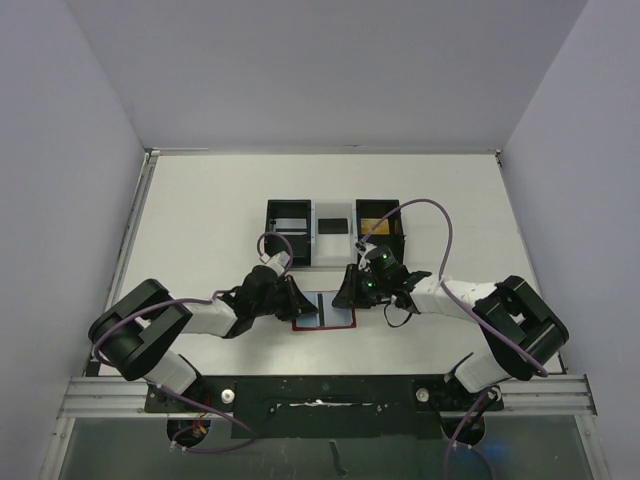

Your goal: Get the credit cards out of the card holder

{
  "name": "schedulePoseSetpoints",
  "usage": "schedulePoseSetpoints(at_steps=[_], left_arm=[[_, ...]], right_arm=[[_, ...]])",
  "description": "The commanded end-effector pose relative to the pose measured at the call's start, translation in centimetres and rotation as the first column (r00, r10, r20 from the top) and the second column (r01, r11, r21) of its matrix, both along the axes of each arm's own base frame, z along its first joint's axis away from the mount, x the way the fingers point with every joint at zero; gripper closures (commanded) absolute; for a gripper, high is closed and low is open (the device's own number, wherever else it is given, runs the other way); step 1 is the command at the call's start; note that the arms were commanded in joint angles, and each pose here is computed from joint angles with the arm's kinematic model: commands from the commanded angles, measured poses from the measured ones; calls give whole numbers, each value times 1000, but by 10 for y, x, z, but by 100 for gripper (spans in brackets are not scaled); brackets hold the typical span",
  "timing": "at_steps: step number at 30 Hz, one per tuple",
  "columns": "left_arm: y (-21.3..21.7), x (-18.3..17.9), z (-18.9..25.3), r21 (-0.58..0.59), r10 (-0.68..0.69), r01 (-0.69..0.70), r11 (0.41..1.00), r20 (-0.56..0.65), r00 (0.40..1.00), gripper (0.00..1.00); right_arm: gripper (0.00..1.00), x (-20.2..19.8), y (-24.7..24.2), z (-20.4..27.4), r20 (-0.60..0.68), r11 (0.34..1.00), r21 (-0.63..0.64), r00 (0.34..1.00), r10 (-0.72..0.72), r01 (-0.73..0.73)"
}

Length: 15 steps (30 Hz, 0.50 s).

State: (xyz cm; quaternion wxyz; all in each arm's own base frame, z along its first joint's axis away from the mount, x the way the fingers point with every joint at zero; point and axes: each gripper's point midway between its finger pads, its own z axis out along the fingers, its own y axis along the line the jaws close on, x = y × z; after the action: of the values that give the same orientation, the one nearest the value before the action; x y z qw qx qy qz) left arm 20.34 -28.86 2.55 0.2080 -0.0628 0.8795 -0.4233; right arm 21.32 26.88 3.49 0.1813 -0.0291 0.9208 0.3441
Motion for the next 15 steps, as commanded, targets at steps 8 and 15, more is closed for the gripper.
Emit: schedulePoseSetpoints(at_steps=[8,15], left_arm=[[-7,13,21,-47,4,-1,999,68,998,80],[-11,9,17,-133,27,-23,991,28,999,75]], right_arm=[[76,1,5,-15,-39,1000,1,999,-31,31],[78,-6,2,-25,-74,998,5,995,-61,61]])
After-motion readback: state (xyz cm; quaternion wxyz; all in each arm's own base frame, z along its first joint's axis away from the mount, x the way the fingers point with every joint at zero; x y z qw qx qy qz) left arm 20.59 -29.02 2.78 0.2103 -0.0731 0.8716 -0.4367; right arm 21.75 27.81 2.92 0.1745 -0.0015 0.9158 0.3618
